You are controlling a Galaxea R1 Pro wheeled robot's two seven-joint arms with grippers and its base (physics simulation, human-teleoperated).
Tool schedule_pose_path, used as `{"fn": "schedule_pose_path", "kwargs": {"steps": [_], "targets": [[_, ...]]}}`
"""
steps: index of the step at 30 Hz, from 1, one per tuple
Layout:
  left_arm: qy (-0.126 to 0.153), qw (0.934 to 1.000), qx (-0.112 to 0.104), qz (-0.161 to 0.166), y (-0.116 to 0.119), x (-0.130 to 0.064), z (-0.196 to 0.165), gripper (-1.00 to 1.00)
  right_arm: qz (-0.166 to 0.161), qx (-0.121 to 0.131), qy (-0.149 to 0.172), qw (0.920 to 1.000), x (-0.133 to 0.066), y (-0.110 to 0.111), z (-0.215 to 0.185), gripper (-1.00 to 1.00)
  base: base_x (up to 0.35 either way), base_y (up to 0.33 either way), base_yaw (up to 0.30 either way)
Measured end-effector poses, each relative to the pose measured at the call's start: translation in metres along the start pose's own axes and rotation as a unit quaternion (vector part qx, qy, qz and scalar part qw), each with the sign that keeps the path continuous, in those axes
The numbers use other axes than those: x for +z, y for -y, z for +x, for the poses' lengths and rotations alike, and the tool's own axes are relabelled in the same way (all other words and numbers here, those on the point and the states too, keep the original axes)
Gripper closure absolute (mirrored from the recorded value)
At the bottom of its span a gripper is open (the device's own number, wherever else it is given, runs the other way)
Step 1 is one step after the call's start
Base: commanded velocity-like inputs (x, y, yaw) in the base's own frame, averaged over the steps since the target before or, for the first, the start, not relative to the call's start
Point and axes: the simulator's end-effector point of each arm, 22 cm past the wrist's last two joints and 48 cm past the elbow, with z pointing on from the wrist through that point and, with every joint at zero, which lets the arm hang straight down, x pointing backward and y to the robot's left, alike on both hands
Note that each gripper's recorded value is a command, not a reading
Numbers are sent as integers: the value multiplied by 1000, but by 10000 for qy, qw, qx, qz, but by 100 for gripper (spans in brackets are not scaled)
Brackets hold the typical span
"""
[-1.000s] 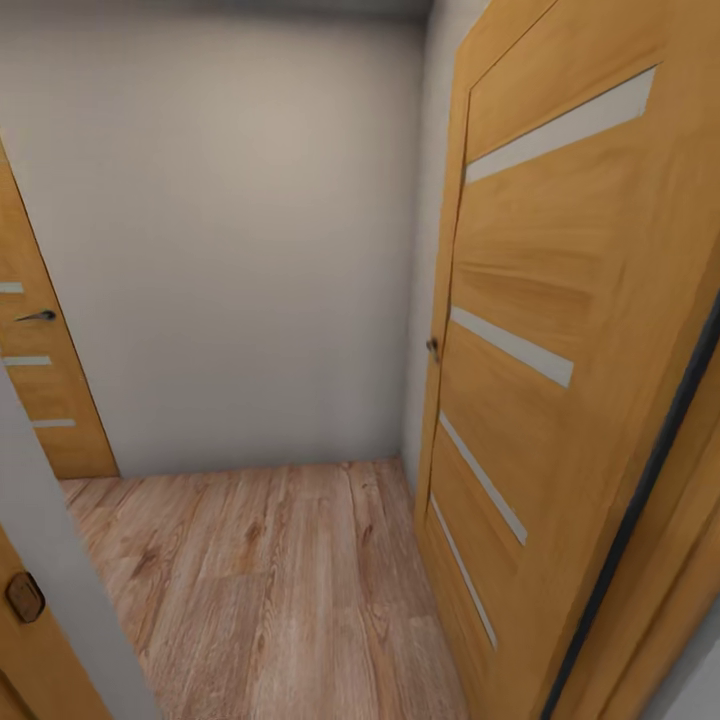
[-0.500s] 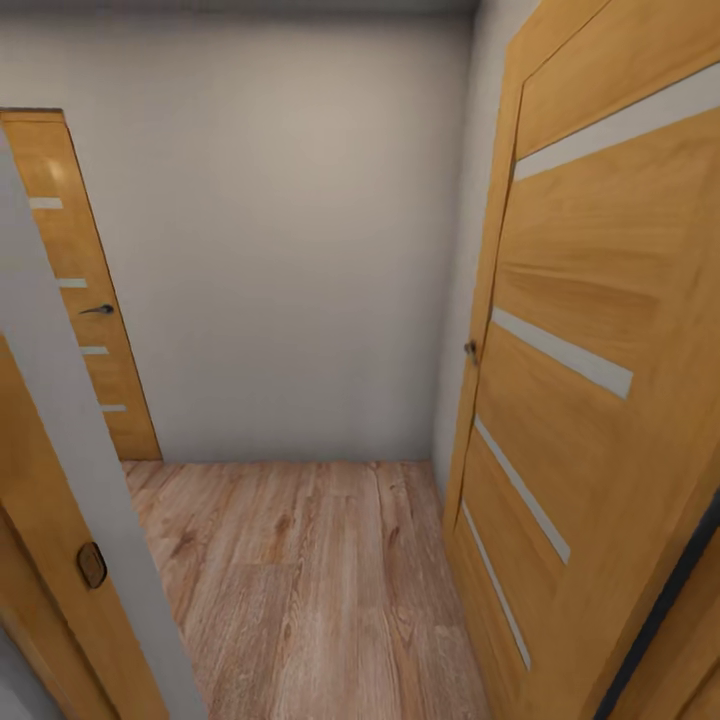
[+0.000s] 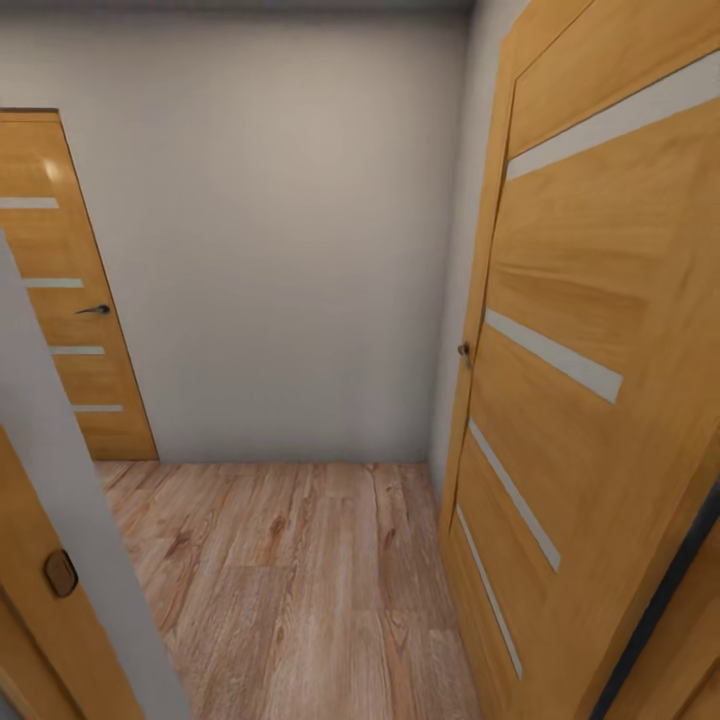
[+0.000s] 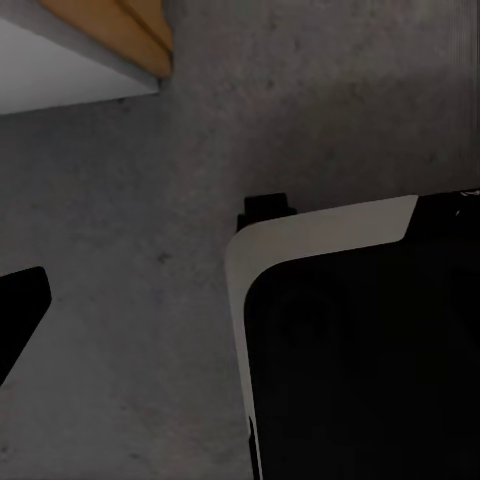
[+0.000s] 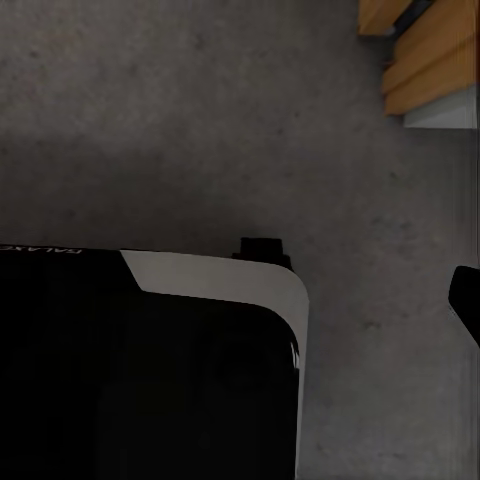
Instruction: Move the two storage containers from the living room to the garage. In the garage, place one container on the floor and stack the other container on top of it (either order is fine).
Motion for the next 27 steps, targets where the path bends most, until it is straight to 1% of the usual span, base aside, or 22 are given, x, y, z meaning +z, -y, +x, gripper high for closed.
{"fn": "schedule_pose_path", "kwargs": {"steps": [17, 27], "targets": [[2, 10000, -2, 0, 0, 0, 0, -100, 0, 2, 0, 10000, 0, 0, 0, -100, 18, -16, 0], [2, 10000, -3, 0, 0, 0, 0, -100, 0, 0, 1, 10000, 0, 0, 0, -100, 182, -1, 0]]}}
